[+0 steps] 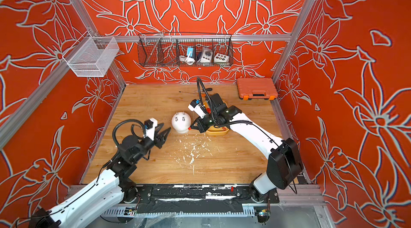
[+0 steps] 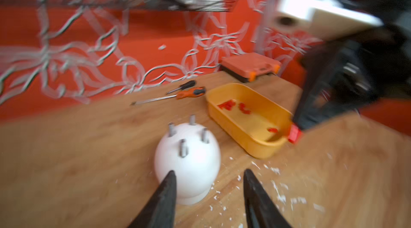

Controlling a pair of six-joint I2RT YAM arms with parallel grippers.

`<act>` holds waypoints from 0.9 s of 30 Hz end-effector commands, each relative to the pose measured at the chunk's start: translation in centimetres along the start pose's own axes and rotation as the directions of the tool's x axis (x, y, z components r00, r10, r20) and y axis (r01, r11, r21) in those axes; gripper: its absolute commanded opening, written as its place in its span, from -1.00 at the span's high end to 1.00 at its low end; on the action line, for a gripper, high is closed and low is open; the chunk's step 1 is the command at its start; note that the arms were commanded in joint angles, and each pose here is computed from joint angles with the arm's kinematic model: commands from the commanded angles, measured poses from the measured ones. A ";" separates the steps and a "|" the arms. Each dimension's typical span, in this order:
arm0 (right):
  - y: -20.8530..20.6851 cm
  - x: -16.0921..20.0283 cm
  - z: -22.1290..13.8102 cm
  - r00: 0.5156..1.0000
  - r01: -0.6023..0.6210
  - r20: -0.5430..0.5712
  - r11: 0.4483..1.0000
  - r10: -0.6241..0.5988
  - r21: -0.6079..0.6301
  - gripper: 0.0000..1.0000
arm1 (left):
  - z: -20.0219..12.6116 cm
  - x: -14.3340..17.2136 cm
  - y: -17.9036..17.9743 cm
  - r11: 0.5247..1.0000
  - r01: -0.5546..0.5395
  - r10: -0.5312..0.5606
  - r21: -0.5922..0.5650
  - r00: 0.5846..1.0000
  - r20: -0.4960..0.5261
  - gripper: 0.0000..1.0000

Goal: Cover the protruding screws with screw protection sleeves
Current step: Move the plastic shell to the center of the board.

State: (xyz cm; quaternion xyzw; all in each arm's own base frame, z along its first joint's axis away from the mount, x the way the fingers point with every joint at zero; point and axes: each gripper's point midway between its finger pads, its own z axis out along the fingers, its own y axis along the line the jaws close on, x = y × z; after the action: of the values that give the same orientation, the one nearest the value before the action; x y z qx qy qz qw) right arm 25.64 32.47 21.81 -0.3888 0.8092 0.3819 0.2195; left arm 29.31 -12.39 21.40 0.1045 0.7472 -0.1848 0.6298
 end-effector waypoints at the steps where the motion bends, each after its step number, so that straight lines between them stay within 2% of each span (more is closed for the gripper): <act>1: -2.0 -2.7 0.0 0.999 0.043 0.022 0.993 -0.045 0.113 1.00 | 1.1 0.3 6.3 0.922 0.296 -0.309 -0.249 0.951 -0.014 0.16; 4: -3.6 -3.4 0.5 0.999 0.048 -0.029 0.982 -0.043 0.181 1.00 | 2.8 2.8 8.5 0.878 0.350 -0.400 -0.328 0.912 -0.096 0.20; 6: -4.2 -3.9 0.6 0.997 0.058 -0.066 0.976 -0.045 0.208 1.00 | 4.0 4.1 9.0 0.869 0.352 -0.423 -0.349 0.893 -0.152 0.20; 11: -4.8 -4.4 0.7 0.981 0.117 -0.178 0.958 -0.071 0.261 1.00 | 7.5 6.6 7.7 0.896 0.359 -0.428 -0.260 0.853 -0.299 0.22; 16: -4.6 -4.3 1.4 0.958 0.169 -0.268 0.955 -0.100 0.246 1.00 | 9.1 7.5 6.2 0.926 0.328 -0.374 -0.189 0.869 -0.325 0.22; 19: -4.6 -3.7 2.2 0.942 0.178 -0.321 0.958 -0.099 0.226 1.00 | 10.0 8.1 4.5 0.936 0.325 -0.352 -0.136 0.863 -0.362 0.24; 27: -4.5 -4.3 3.6 0.940 0.155 -0.334 0.964 -0.076 0.217 1.00 | 11.2 9.3 2.2 0.950 0.295 -0.311 -0.102 0.866 -0.392 0.25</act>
State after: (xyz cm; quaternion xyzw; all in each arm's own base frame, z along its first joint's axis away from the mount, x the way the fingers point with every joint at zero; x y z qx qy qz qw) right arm 32.65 35.98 20.32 -0.4544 0.8491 0.2115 0.1667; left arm 37.92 -14.87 9.80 -0.0012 0.8783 -0.2347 0.4165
